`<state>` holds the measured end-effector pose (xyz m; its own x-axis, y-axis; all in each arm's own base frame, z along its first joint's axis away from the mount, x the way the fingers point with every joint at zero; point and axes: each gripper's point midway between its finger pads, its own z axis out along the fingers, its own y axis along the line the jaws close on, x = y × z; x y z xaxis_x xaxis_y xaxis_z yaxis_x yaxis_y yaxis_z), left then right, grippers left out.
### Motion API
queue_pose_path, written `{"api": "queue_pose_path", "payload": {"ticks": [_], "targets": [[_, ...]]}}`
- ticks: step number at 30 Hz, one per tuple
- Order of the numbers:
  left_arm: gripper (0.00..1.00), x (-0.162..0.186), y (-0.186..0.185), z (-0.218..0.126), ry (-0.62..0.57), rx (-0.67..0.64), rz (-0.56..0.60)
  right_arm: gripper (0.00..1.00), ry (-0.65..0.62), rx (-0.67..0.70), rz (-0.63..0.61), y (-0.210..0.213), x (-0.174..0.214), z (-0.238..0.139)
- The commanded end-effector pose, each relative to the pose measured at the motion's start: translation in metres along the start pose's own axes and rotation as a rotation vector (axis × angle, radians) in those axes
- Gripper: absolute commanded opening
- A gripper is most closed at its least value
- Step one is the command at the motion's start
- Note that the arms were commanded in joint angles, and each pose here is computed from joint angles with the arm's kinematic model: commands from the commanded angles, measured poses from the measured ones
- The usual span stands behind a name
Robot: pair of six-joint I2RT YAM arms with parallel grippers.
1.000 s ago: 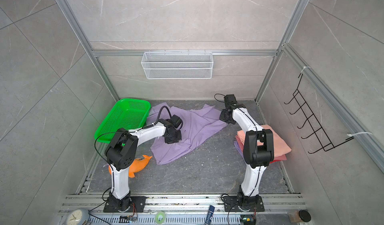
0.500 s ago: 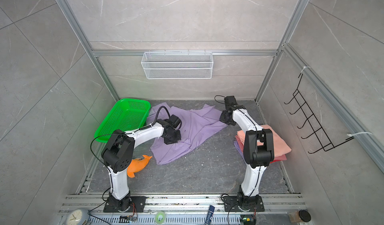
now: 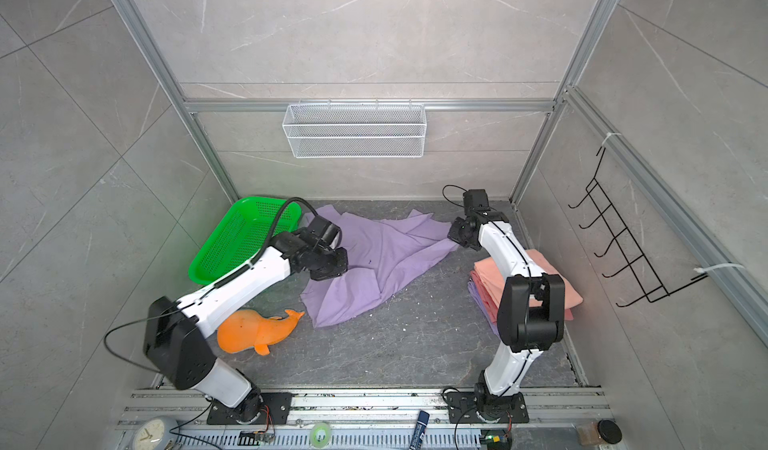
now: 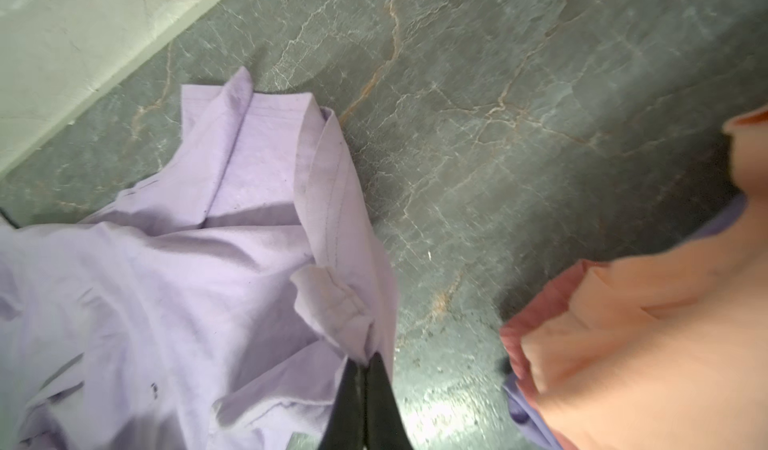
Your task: Fold and stack the t-shirts
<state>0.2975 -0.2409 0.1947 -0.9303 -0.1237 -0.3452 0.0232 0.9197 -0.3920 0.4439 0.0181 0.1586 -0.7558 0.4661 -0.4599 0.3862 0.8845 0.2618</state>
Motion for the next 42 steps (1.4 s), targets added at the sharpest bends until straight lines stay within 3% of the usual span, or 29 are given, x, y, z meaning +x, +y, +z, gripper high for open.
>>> {"api": "queue_pose_path", "payload": {"ticks": [1,4,6,11,13,15,17,21,29,37,42], "targets": [[0.0,0.037,-0.015,-0.042,0.06,0.083,0.083,0.02,0.012,0.012,-0.006,-0.012,0.014,-0.027],[0.0,0.081,-0.029,-0.065,0.154,0.114,0.194,0.02,-0.011,0.051,-0.026,-0.03,0.026,-0.047],[0.0,0.114,-0.029,-0.071,0.27,0.117,0.194,0.02,-0.002,0.087,-0.04,-0.041,0.034,-0.055],[0.0,0.15,0.008,-0.076,0.386,-0.045,0.161,0.02,0.008,0.181,-0.051,-0.066,0.046,-0.06],[0.12,0.139,0.033,-0.082,0.339,-0.191,0.161,0.03,0.009,0.208,-0.052,-0.073,0.048,-0.06],[0.34,0.12,0.054,-0.087,0.27,-0.302,0.141,0.04,0.013,0.221,-0.042,-0.078,0.05,-0.057],[0.43,0.1,0.059,-0.084,0.202,-0.32,0.125,0.04,0.019,0.224,-0.031,-0.079,0.052,-0.053],[0.51,0.065,0.051,-0.066,0.083,-0.245,0.083,0.04,0.012,0.209,-0.007,-0.076,0.049,-0.051],[0.54,0.017,0.068,0.002,0.046,-0.181,-0.081,0.06,-0.006,0.158,0.023,-0.066,0.042,-0.051],[0.54,-0.003,0.051,0.091,0.175,-0.116,-0.046,0.06,-0.009,0.143,0.075,-0.064,0.043,-0.05],[0.54,-0.002,0.059,0.127,0.243,-0.1,-0.071,0.05,-0.012,0.15,0.105,-0.066,0.045,-0.049]]}}
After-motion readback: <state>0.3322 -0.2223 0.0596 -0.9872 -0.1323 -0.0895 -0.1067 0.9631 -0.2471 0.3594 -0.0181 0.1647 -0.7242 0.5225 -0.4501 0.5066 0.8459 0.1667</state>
